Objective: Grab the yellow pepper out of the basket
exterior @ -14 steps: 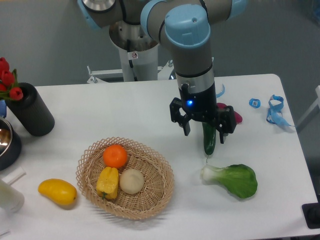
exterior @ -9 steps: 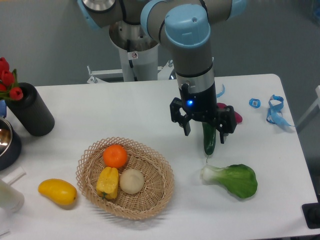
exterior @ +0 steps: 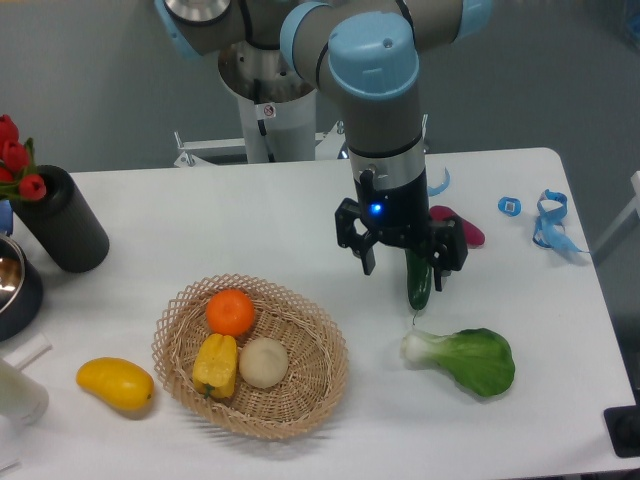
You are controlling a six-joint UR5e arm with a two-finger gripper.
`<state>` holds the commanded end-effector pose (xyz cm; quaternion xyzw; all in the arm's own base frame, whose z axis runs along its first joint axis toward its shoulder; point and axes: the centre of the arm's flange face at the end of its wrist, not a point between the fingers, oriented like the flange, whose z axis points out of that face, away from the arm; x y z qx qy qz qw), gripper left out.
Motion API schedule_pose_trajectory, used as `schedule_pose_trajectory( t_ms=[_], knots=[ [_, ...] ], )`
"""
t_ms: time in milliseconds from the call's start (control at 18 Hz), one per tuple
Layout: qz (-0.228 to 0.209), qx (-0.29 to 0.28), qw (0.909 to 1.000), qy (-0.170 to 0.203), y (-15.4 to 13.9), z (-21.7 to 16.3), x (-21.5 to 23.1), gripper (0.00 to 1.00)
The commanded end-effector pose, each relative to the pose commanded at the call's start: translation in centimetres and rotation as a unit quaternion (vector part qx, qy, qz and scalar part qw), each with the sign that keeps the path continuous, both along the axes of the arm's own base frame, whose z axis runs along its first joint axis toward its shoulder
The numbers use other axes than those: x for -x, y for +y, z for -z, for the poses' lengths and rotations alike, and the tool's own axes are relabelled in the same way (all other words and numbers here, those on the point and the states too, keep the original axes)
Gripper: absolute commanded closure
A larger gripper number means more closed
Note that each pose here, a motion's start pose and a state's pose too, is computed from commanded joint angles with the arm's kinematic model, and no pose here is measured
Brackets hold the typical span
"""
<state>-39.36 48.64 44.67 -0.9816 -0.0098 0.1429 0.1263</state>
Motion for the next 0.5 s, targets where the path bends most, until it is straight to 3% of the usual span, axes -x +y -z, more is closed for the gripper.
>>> schedule_pose_trajectory(
  t_ms=[111,500],
  knots=[
    [-0.033,-0.027,0.999,-0.01,0.5,-0.2,-0.3,0.0],
    [-0.04,-0.042,0.9977,-0.035,5.1,0.8,-5.8,0.0]
  ],
)
